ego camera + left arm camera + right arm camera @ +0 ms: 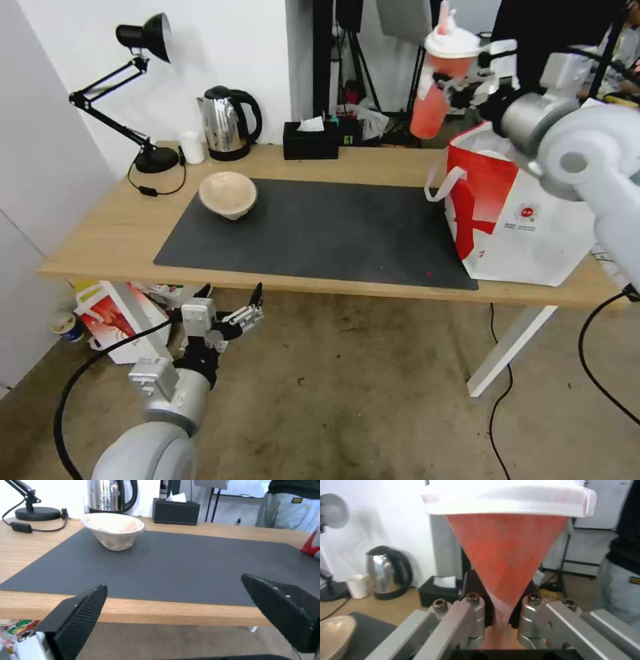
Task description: Pick up the trash from the table and place it into the takeout bag.
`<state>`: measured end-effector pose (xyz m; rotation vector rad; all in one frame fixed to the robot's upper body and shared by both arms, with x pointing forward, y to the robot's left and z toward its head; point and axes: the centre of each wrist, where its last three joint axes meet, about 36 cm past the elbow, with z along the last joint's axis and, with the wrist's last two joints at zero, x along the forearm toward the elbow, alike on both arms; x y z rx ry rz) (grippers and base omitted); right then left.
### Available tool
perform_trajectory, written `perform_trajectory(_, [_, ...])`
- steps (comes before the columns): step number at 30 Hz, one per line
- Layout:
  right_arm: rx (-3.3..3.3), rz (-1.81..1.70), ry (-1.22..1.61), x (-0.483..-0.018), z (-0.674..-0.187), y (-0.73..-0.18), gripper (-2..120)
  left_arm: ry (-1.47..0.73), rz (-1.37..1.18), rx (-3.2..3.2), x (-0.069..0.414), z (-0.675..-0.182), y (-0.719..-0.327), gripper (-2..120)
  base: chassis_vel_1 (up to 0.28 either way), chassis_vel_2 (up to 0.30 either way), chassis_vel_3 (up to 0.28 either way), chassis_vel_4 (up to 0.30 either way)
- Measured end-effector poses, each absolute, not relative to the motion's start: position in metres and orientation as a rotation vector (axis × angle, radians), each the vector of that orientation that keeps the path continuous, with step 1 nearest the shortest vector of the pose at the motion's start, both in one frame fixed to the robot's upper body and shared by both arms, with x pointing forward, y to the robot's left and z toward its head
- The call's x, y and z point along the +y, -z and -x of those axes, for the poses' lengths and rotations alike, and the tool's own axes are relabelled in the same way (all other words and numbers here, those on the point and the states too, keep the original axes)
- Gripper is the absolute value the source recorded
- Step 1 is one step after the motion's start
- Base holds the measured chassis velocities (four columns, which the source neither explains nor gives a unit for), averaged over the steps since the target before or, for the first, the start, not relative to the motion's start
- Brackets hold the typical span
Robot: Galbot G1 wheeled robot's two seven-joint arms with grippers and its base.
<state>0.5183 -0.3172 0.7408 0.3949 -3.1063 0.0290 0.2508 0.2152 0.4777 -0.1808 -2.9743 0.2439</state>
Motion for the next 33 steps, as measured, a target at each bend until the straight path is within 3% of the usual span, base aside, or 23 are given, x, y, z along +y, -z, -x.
perform_trajectory(17, [-3.103,-0.138,-0.103,-0.378,-0.527,-0.739,6,-0.241,0.184,-2.979,0.216,-0.246,-0.481,100,0.000,0.000,0.000,0.000])
perform_trajectory(33, [-3.085,0.063,-0.207,-0.419,-0.544,-0.696,6,-0.249,0.183,-2.982,0.216,-0.246,-0.482,100,0.000,0.000,0.000,0.000])
